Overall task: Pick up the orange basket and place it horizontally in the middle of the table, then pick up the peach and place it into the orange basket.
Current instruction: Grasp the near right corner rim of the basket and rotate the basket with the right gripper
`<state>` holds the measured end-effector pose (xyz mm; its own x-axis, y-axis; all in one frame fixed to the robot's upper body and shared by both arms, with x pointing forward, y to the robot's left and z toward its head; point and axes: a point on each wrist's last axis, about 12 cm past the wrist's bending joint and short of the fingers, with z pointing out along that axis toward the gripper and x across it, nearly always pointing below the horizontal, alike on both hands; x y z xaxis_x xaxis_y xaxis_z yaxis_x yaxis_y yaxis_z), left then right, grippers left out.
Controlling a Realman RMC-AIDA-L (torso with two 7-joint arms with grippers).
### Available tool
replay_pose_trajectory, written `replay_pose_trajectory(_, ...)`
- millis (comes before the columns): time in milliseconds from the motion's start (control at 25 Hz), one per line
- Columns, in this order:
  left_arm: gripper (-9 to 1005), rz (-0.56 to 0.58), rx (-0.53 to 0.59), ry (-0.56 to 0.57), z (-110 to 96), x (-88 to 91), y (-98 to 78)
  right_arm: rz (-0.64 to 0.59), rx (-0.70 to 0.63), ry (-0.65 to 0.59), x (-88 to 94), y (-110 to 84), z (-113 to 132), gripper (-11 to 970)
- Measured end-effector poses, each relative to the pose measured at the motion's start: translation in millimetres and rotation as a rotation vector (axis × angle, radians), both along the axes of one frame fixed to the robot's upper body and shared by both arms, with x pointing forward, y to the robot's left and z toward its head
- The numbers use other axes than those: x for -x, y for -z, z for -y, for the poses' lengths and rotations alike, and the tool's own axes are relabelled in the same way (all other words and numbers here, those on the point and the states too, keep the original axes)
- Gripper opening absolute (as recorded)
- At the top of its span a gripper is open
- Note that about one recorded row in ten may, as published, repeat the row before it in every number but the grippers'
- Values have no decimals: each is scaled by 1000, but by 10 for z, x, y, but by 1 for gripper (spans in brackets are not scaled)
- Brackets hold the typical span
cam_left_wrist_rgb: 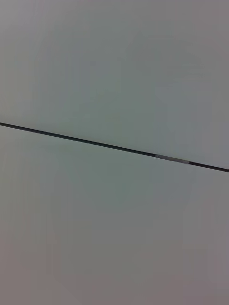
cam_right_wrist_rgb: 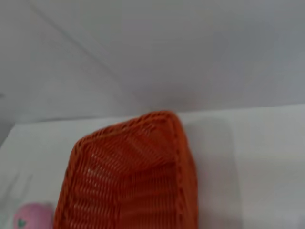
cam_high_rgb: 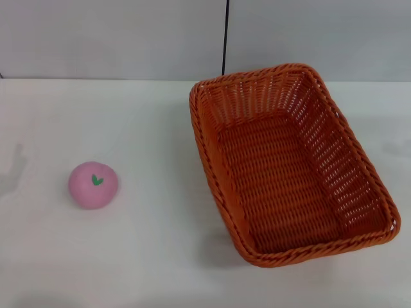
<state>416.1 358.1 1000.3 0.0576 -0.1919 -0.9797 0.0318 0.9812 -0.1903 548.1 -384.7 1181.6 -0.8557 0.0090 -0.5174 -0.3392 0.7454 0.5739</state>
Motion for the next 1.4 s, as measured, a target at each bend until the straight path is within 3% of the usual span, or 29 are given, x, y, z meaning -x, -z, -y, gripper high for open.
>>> replay_pose_trajectory(560,798,-18,11,-2,20,11,29,-95,-23,-69,-256,377,-426,673)
replay_pose_trajectory(1000,798,-16,11,1,28,-10,25,-82,-14,-42,-383,696,-787,675)
replay_pose_trajectory(1400,797,-19,10,-3,14,9,29,-61,-7,-52,-466,767,-952,617)
